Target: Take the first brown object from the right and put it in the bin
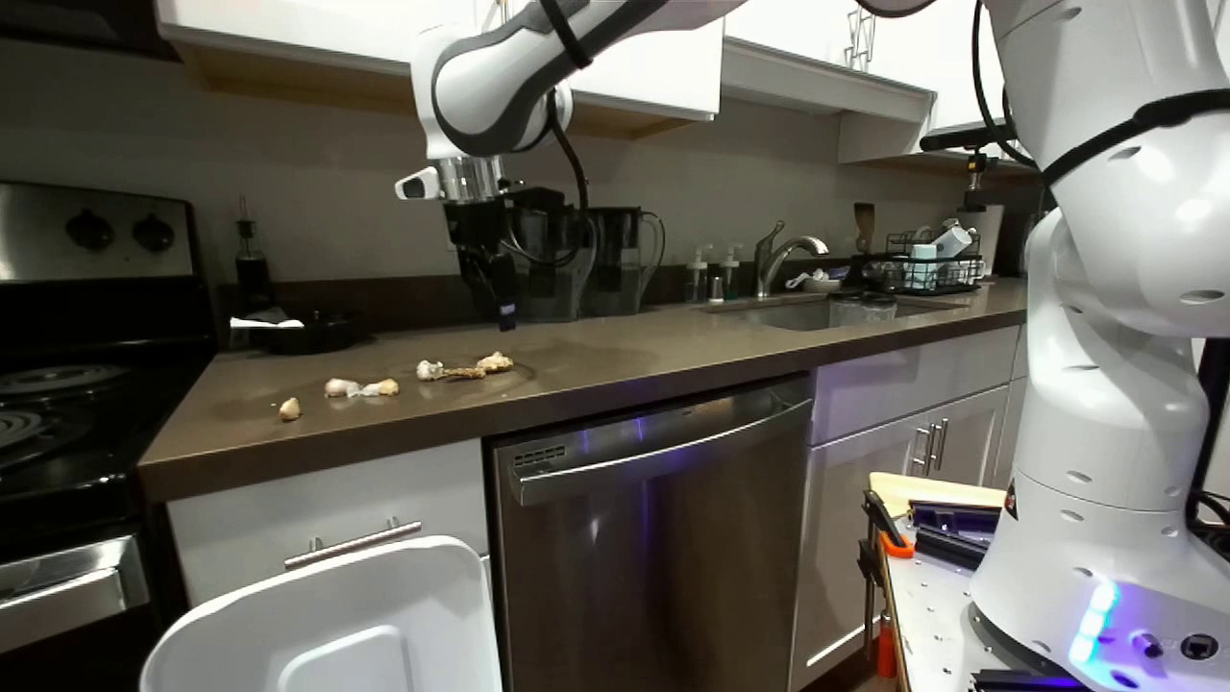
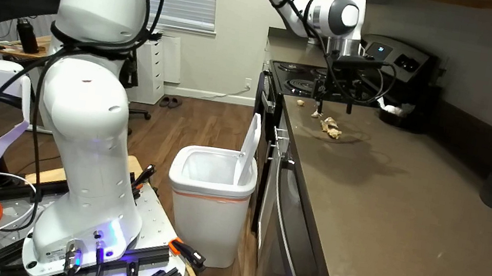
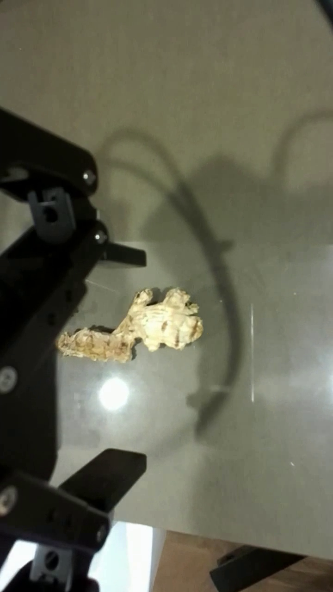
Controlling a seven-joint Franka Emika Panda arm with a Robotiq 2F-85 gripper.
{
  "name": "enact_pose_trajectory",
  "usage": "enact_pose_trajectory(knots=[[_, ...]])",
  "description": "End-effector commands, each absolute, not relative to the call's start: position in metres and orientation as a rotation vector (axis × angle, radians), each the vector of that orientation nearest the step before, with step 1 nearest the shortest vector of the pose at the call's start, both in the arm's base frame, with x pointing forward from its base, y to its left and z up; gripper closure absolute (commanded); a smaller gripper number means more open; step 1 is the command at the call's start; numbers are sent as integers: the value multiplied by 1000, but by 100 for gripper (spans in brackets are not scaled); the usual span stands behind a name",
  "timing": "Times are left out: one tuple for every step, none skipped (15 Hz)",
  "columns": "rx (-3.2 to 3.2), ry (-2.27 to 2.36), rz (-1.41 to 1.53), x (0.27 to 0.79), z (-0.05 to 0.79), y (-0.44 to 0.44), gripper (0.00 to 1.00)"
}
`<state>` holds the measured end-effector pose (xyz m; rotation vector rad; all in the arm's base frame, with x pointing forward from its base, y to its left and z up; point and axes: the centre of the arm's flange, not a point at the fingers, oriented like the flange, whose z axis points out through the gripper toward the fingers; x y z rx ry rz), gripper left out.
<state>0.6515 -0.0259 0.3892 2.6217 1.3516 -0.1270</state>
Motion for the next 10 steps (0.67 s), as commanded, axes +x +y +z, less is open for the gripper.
enact_pose_trajectory(knots=[[2627, 1350, -65, 652, 366, -41, 0], [2630, 1350, -58, 653, 360, -43, 0], [2633, 1354, -49, 654, 355, -45, 3], [2636, 1353, -44, 654, 350, -46, 3], [2643, 1358, -31, 656, 345, -47, 2], [2647, 1364, -19, 657, 343, -46, 1], [2648, 1366, -10, 659, 340, -46, 27], [2648, 1372, 0, 660, 338, -45, 29], [2649, 1374, 6, 661, 336, -45, 35], [2652, 1376, 13, 662, 335, -44, 43]])
